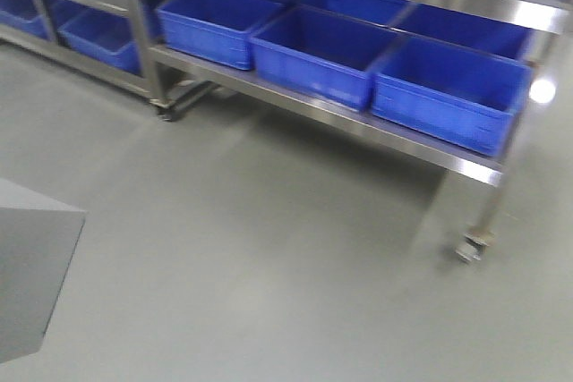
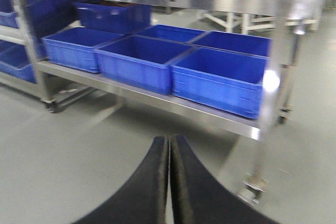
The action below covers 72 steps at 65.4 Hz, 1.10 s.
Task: Sort gray base to blue bin
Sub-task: 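Drive the base away from the table holding the block, then drive down the aisle between blue bin shelves toward the bins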
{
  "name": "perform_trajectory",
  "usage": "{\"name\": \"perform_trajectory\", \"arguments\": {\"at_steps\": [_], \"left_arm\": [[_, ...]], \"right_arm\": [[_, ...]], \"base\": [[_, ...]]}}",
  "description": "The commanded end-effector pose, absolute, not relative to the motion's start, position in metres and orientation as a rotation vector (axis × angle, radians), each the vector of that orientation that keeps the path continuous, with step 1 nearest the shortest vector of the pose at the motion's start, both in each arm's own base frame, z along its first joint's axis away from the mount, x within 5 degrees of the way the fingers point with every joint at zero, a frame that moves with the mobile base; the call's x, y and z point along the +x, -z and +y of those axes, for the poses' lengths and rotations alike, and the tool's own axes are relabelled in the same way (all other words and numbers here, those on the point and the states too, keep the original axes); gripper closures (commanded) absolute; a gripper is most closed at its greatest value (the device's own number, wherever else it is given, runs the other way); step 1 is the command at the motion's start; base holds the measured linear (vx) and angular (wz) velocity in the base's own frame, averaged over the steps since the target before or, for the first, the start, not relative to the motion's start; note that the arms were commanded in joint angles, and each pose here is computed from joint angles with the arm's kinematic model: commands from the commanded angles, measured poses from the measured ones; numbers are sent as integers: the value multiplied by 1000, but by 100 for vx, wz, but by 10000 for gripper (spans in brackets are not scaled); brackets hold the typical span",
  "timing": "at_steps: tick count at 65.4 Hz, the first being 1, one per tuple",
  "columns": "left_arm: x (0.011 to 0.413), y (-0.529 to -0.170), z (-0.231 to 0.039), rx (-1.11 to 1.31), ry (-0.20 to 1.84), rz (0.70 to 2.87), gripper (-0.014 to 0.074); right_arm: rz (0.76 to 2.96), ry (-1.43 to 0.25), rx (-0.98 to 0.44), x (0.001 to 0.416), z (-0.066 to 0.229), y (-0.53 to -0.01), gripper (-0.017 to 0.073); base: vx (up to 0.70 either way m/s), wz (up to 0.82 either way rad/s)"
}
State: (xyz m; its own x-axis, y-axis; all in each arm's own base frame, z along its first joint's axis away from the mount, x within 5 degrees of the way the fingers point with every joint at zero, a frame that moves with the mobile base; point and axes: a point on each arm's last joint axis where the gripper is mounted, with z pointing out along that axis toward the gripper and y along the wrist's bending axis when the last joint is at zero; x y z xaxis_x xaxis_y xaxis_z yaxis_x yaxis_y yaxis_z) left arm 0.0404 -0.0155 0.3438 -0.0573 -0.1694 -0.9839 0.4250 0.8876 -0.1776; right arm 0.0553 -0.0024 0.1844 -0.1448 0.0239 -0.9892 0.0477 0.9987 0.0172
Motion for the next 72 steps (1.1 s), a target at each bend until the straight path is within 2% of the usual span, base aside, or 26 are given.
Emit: {"name": "perform_trajectory", "arguments": {"at_steps": [1,72], "left_arm": [[38,-361,-16,200,531,1440,448],[38,-361,-16,200,531,1440,448]], "right_arm": [[1644,36,39,56,-3,-191,564],[1644,36,39,56,-3,-191,564]], "base": [[28,71],[31,59]]}}
